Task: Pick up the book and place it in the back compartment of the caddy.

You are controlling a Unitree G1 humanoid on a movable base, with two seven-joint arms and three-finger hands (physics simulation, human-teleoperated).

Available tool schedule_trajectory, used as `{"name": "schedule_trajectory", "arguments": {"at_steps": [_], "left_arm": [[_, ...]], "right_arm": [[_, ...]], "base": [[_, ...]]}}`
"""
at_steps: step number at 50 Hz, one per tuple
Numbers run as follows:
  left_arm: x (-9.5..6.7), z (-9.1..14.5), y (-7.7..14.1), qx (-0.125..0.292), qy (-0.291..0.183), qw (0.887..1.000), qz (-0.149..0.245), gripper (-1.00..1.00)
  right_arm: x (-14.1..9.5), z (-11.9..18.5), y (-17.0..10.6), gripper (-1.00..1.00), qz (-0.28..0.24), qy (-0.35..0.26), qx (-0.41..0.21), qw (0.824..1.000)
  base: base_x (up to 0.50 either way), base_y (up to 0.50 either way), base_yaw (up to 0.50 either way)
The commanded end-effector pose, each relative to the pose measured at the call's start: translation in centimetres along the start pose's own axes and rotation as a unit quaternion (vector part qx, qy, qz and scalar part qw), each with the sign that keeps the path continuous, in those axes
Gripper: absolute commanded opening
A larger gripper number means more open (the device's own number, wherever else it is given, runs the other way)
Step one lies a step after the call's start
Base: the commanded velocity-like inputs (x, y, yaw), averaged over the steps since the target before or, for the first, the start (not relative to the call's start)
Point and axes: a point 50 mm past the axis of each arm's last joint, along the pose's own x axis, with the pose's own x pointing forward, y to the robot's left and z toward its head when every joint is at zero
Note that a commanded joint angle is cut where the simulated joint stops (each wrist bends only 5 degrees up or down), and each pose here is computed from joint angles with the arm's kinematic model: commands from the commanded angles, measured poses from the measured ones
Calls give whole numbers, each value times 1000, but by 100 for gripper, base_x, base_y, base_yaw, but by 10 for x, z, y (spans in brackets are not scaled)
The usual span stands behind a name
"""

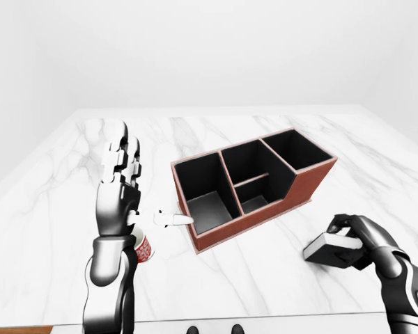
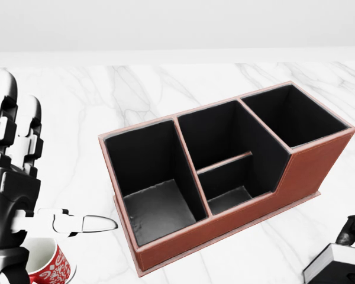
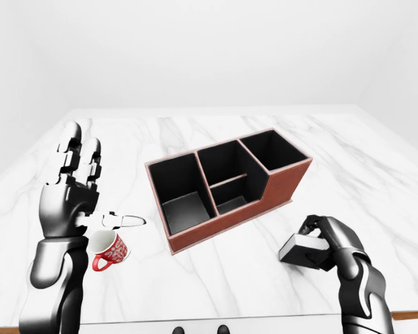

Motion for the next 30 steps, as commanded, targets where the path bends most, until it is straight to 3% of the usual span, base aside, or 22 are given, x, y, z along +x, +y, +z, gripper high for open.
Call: {"name": "schedule_trajectory", "arguments": {"at_steps": [1, 20, 30], "left_arm": [[0, 0, 0, 0, -1, 1000, 1, 100], [0, 0, 1, 0, -1, 1000, 1, 100], [1, 0, 1, 0, -1, 1000, 3, 100]], "right_arm": [[1, 1, 7, -100, 11, -5, 14, 1000], [-7, 10, -11, -100, -18, -17, 27, 999], [-27, 27, -28, -100, -37, -43, 23, 998]], "base": [[0, 0, 0], [0, 0, 0], [0, 0, 0]]}}
